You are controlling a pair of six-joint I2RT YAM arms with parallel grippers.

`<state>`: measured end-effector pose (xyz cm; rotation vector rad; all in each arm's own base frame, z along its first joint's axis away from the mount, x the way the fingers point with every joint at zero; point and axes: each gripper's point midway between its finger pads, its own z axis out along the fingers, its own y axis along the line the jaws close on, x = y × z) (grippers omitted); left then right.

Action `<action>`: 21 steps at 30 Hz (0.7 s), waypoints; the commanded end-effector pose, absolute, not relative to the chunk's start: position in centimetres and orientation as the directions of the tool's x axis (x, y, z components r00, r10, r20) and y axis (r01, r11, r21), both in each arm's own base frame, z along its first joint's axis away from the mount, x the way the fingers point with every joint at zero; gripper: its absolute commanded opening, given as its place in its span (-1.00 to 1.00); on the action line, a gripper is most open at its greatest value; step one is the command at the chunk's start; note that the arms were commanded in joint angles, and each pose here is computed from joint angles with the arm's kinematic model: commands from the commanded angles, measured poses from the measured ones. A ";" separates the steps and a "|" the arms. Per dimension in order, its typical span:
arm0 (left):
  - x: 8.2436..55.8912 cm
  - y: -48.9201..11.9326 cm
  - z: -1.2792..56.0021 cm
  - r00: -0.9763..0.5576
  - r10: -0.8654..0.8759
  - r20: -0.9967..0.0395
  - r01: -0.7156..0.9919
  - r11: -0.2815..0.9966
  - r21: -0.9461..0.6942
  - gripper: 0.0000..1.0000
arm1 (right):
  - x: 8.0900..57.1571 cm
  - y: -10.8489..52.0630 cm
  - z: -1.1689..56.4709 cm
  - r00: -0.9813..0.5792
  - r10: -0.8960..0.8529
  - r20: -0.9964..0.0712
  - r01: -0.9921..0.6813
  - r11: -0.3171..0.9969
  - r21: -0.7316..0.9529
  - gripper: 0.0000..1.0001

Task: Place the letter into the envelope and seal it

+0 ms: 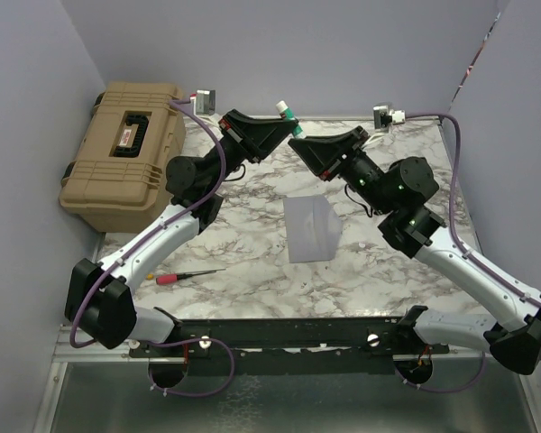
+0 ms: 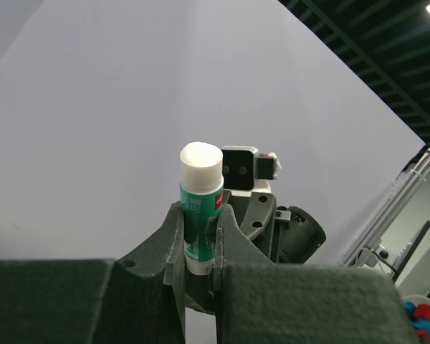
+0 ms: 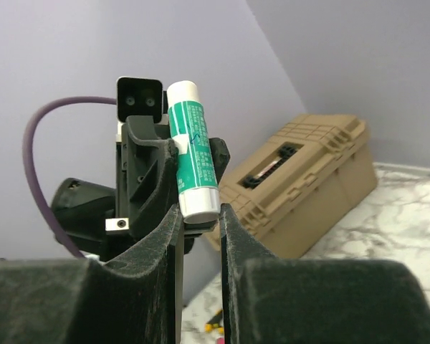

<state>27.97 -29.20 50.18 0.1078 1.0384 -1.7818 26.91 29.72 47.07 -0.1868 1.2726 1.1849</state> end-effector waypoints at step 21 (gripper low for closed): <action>27.8 -27.3 44.5 -0.418 -0.744 -0.521 0.773 0.010 -0.634 -1.00 | 21.9 27.2 45.5 -0.189 0.556 -0.809 -0.819 0.366 0.442 0.31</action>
